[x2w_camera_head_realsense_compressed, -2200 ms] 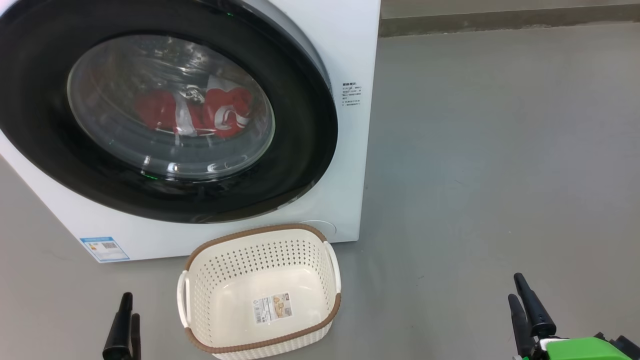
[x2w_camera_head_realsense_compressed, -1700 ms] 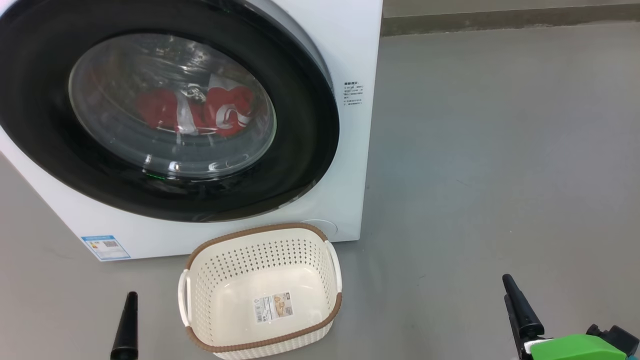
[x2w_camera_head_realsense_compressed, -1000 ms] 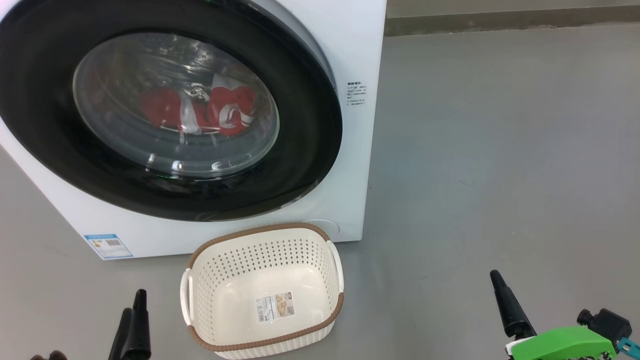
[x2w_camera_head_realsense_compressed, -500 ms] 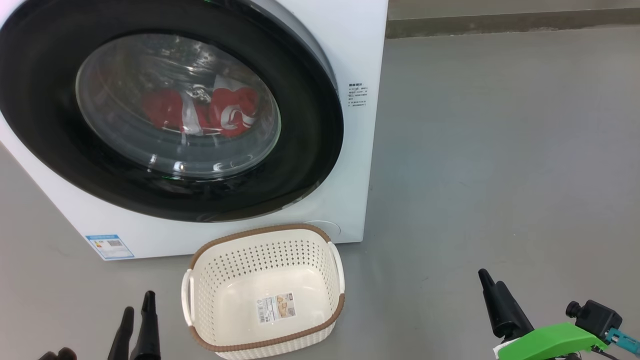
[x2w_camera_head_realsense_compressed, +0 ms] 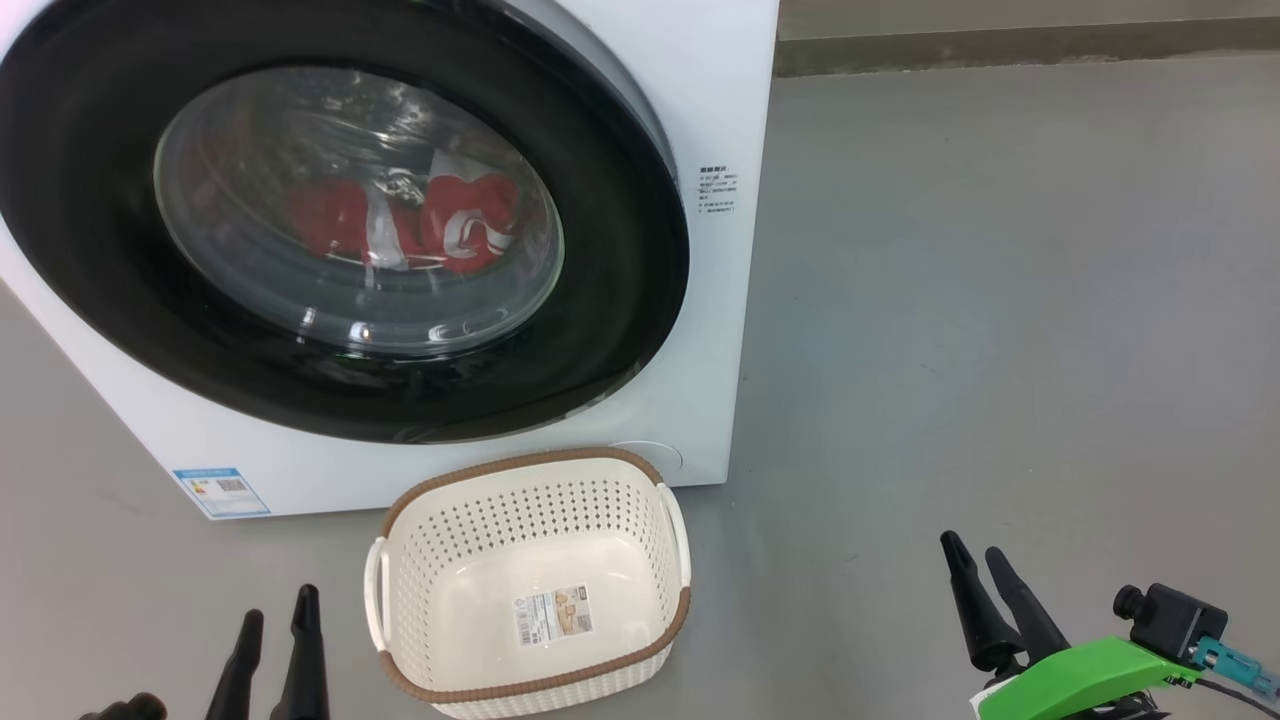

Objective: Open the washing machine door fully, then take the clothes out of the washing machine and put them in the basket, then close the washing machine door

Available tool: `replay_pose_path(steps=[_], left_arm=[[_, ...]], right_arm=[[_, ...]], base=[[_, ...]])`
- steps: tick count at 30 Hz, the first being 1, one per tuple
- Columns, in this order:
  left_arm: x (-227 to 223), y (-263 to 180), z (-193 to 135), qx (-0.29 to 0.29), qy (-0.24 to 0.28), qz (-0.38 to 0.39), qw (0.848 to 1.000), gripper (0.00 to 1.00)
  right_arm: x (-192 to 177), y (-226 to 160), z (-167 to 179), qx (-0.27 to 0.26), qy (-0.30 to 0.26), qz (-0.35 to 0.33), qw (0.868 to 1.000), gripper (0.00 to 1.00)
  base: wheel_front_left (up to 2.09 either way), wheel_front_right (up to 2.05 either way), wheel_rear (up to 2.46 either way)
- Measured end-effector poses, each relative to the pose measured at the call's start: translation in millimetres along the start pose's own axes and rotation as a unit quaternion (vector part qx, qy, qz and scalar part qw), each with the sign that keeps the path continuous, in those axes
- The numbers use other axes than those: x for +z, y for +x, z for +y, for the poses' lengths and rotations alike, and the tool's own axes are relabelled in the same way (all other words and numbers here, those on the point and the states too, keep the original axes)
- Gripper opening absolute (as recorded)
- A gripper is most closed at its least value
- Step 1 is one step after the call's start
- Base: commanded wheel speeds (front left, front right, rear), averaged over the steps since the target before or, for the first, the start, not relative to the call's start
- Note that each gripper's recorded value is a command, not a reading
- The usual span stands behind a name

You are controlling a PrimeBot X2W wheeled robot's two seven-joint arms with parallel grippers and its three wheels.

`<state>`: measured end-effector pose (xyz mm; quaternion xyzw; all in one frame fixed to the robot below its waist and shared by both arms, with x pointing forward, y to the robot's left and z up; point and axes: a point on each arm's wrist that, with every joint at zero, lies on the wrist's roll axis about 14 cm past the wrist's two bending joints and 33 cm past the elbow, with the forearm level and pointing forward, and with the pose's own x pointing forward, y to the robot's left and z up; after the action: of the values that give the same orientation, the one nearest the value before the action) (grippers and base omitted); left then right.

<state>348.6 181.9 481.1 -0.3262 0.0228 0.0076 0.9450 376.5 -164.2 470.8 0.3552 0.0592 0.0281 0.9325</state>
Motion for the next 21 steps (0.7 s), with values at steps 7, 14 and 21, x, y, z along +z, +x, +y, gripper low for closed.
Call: replay_pose_path(steps=[7, 14, 21], left_arm=[[3.2, -0.6, -2.8, -0.007, 0.042, -0.007, 0.999, 1.0], [5.3, -1.2, -5.6, -0.015, 0.081, -0.013, 0.996, 1.0], [2.4, -3.9, -4.7, -0.017, 0.118, -0.012, 0.993, 1.0]], right_arm=[[0.5, 0.4, 3.0, 0.009, -0.041, -0.001, 0.999, 1.0], [-2.1, 1.3, 8.6, 0.022, -0.081, 0.001, 0.996, 1.0], [-4.3, 1.3, 11.9, 0.033, -0.124, 0.001, 0.992, 1.0]], base=[[0.0, 0.0, 0.0], [0.0, 0.0, 0.0], [0.0, 0.0, 0.0]])
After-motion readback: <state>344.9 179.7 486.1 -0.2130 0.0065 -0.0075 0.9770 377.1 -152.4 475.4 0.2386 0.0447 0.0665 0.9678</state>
